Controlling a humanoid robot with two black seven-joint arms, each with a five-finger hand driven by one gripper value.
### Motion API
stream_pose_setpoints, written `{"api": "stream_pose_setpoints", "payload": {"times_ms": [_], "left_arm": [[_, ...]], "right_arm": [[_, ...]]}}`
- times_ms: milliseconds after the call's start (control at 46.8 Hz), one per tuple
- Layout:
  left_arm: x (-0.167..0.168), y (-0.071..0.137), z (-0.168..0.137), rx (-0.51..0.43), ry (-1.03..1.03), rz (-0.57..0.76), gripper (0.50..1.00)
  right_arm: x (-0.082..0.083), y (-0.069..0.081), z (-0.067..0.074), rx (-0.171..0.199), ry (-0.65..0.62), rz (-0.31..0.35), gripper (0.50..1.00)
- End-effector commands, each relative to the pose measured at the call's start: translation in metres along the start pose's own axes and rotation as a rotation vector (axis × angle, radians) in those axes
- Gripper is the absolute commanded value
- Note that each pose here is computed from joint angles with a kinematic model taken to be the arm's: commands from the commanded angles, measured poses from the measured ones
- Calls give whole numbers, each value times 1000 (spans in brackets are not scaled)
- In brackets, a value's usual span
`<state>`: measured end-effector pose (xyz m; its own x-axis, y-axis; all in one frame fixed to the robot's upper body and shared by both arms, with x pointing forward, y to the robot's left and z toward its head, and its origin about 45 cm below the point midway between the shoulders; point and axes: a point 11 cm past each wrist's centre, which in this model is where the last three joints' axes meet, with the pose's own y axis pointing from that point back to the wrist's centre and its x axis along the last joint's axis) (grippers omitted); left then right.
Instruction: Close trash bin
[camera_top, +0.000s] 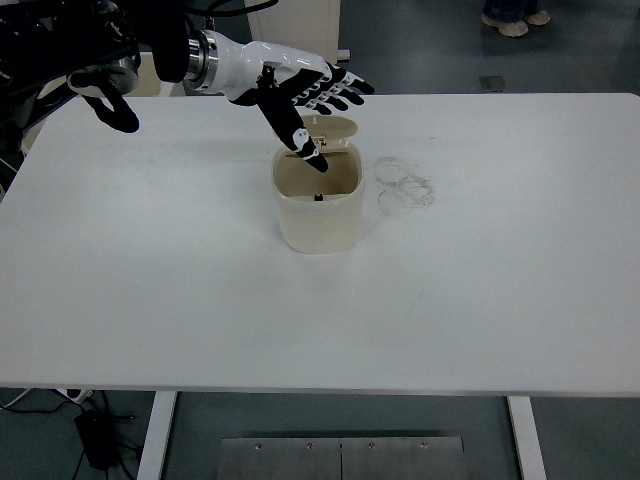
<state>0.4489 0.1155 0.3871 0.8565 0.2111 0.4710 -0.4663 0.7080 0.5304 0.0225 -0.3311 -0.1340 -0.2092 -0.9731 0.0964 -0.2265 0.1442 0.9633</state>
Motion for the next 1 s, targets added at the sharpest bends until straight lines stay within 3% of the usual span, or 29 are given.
{"api": "stream_pose_setpoints", "payload": {"times_ms": [0,556,983], "left_arm": [[-8,-2,-8,29,-9,-24,1000],[-24,-8,-20,13,93,-61,1000],[-45,-9,-48,75,111,-115,1000]], "right_arm": [[0,0,0,0,0,1,993],[0,0,0,0,0,1,993],[0,0,0,0,-1,1,993]]}}
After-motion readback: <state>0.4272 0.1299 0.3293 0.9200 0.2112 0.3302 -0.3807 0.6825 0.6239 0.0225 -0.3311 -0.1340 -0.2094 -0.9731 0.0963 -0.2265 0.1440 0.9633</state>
